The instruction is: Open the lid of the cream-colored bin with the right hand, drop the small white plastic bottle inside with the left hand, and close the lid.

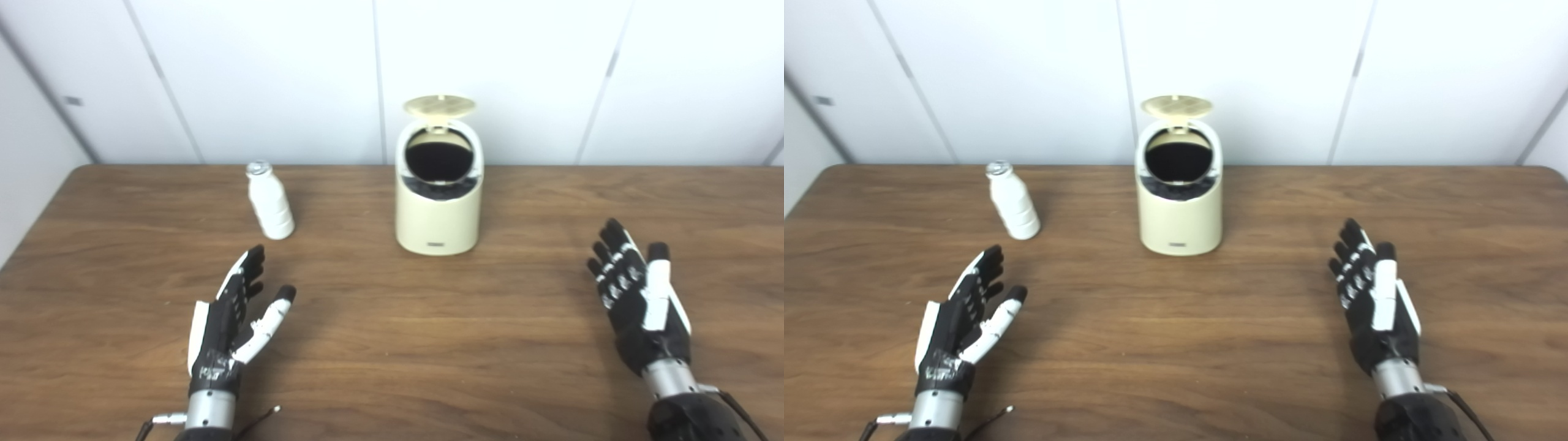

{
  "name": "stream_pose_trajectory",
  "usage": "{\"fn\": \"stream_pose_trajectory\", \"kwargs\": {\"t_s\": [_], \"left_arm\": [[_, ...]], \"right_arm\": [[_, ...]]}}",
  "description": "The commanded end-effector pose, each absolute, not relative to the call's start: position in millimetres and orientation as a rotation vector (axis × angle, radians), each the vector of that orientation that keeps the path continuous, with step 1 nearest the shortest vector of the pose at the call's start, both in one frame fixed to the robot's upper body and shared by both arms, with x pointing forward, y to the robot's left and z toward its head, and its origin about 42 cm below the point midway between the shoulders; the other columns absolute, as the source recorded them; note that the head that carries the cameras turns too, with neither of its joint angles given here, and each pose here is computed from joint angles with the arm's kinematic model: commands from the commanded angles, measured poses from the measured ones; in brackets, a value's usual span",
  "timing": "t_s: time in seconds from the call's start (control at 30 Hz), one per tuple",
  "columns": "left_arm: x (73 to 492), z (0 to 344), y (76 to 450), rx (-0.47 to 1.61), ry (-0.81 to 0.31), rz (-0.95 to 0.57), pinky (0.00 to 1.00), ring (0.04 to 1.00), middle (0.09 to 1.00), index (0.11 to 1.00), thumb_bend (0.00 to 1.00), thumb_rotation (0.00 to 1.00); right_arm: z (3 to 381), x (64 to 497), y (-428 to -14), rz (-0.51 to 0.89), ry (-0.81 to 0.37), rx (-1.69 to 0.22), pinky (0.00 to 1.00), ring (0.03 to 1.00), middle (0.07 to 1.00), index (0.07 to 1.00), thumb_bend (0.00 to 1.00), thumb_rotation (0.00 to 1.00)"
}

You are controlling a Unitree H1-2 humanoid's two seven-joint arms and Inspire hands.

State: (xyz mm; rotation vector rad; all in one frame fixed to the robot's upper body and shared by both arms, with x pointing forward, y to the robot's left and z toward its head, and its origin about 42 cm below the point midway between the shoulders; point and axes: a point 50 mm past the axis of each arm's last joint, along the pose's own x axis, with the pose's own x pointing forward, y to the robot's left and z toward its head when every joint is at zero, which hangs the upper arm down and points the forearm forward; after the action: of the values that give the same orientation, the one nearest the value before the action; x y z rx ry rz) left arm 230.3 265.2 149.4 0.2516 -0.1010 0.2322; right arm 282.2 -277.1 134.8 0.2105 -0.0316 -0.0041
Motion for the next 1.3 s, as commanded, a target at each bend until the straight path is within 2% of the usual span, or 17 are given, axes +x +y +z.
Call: {"fn": "stream_pose_trajectory", "kwargs": {"t_s": [0.0, 0.2, 0.5, 0.67, 0.9, 1.1, 1.27], "left_arm": [[240, 174, 276, 0.327, -0.174, 0.280, 0.84, 0.879, 0.893, 0.889, 0.70, 0.37], [253, 190, 293, 0.446, -0.178, 0.317, 0.80, 0.851, 0.886, 0.894, 0.75, 0.28], [280, 205, 311, 0.564, -0.128, 0.340, 0.82, 0.919, 0.937, 0.929, 0.84, 0.29], [302, 212, 320, 0.636, -0.101, 0.339, 0.87, 0.922, 0.935, 0.938, 0.88, 0.30], [333, 219, 326, 0.741, -0.094, 0.299, 0.83, 0.905, 0.913, 0.920, 0.91, 0.30], [354, 218, 329, 0.753, -0.087, 0.263, 0.84, 0.931, 0.934, 0.924, 0.92, 0.29], [368, 221, 325, 0.813, -0.090, 0.240, 0.80, 0.893, 0.885, 0.894, 0.91, 0.29]], "right_arm": [[149, 288, -279, 0.016, -0.130, 0.209, 1.00, 1.000, 0.999, 0.974, 0.64, 1.00], [147, 289, -282, 0.022, -0.127, 0.205, 1.00, 1.000, 0.994, 0.974, 0.64, 1.00], [147, 290, -281, 0.027, -0.127, 0.195, 1.00, 1.000, 0.995, 0.984, 0.63, 1.00], [149, 288, -278, 0.028, -0.128, 0.192, 1.00, 1.000, 0.998, 0.984, 0.63, 1.00], [149, 290, -276, 0.039, -0.133, 0.202, 1.00, 1.000, 1.000, 0.996, 0.63, 1.00], [150, 289, -274, 0.031, -0.126, 0.198, 1.00, 1.000, 0.997, 0.987, 0.63, 1.00], [152, 288, -272, 0.030, -0.122, 0.194, 1.00, 0.998, 0.997, 0.985, 0.62, 1.00]]}}
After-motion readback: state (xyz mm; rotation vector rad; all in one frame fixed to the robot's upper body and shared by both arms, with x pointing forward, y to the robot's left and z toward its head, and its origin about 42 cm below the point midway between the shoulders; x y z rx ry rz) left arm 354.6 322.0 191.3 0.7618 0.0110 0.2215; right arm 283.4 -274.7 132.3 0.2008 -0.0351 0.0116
